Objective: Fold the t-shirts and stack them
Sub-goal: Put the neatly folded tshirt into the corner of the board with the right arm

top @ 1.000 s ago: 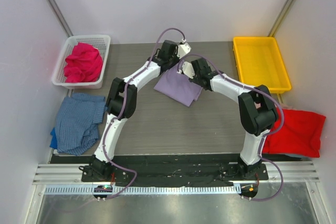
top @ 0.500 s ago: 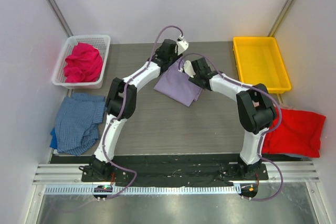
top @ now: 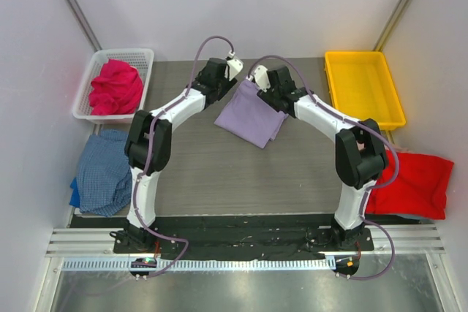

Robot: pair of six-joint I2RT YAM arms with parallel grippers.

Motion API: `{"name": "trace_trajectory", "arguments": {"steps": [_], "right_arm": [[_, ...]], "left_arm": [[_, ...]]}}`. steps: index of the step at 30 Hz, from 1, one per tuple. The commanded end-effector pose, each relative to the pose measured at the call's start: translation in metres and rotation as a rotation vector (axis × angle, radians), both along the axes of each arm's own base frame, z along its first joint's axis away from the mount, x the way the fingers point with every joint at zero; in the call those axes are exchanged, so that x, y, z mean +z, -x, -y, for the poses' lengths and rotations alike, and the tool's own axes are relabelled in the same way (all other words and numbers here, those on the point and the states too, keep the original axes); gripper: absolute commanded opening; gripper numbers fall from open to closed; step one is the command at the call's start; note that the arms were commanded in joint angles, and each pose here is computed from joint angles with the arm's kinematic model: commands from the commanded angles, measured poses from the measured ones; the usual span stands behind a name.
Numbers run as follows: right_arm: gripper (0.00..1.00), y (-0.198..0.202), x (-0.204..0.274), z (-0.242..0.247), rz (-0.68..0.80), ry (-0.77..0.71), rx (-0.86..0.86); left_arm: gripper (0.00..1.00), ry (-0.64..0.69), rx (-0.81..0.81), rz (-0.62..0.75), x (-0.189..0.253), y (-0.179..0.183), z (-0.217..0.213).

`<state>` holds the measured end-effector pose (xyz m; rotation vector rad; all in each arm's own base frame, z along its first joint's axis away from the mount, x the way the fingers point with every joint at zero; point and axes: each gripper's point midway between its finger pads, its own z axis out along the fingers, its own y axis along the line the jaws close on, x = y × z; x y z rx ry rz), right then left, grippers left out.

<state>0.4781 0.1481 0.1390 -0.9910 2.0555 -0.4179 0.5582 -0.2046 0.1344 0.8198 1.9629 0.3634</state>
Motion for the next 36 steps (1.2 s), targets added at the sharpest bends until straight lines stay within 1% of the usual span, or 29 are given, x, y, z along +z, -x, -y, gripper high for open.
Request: {"name": "trace_trajectory", "arguments": {"steps": [1,4,5,6,10,15,20,21,22,23,25,26,28,30,32,36], "right_arm": [[0.59,-0.029,0.000,-0.019,0.039,-0.058,-0.001],[0.59,-0.044,-0.006,-0.025,0.045,-0.060,0.001],[0.59,-0.047,-0.020,-0.026,0.026,-0.047,-0.001],[0.59,-0.052,-0.018,-0.029,0.038,-0.048,0.000],[0.59,-0.062,-0.035,-0.029,0.027,-0.028,-0.004],[0.59,-0.063,-0.048,-0.019,0.015,0.006,-0.025],[0.59,-0.059,-0.040,-0.009,0.035,0.025,-0.048],[0.59,-0.056,-0.039,-0.005,0.034,0.028,-0.058],[0.59,-0.055,-0.026,-0.004,0.056,0.019,-0.065],[0.59,-0.051,-0.025,-0.002,0.055,0.015,-0.073],[0.60,-0.046,-0.003,0.002,0.084,-0.007,-0.092],[0.60,-0.041,0.000,0.004,0.085,-0.025,-0.109],[0.65,-0.032,0.011,0.010,0.093,-0.042,-0.138],[0.71,-0.019,0.022,0.015,0.103,-0.090,-0.174],[0.73,-0.004,0.023,0.020,0.080,-0.119,-0.189],[0.74,0.027,0.009,0.017,-0.008,-0.242,-0.226]], "left_arm": [[0.72,0.065,0.034,0.061,0.028,-0.001,-0.007],[0.72,0.072,0.039,0.044,0.022,0.002,-0.008],[0.72,0.074,0.039,0.040,0.021,0.002,-0.008],[0.72,0.074,0.039,0.037,0.019,0.003,-0.007],[0.72,0.067,0.044,0.020,0.010,0.006,-0.010],[0.72,0.073,0.046,0.007,0.006,0.010,-0.010],[0.72,0.096,0.065,0.009,0.016,0.015,-0.013],[0.72,0.098,0.067,0.002,0.016,0.017,-0.013],[0.72,0.104,0.070,0.001,0.019,0.018,-0.014],[0.72,0.119,0.069,-0.001,0.022,0.019,-0.012],[0.73,0.130,0.062,-0.017,0.029,0.024,-0.011],[0.73,0.142,0.060,-0.030,0.030,0.026,-0.009],[0.73,0.157,0.031,-0.074,0.035,0.032,-0.003],[0.74,0.169,-0.010,-0.133,0.033,0.039,0.005],[0.75,0.161,-0.048,-0.177,0.028,0.045,0.015],[0.75,0.101,-0.135,-0.260,0.015,0.060,0.034]]}}
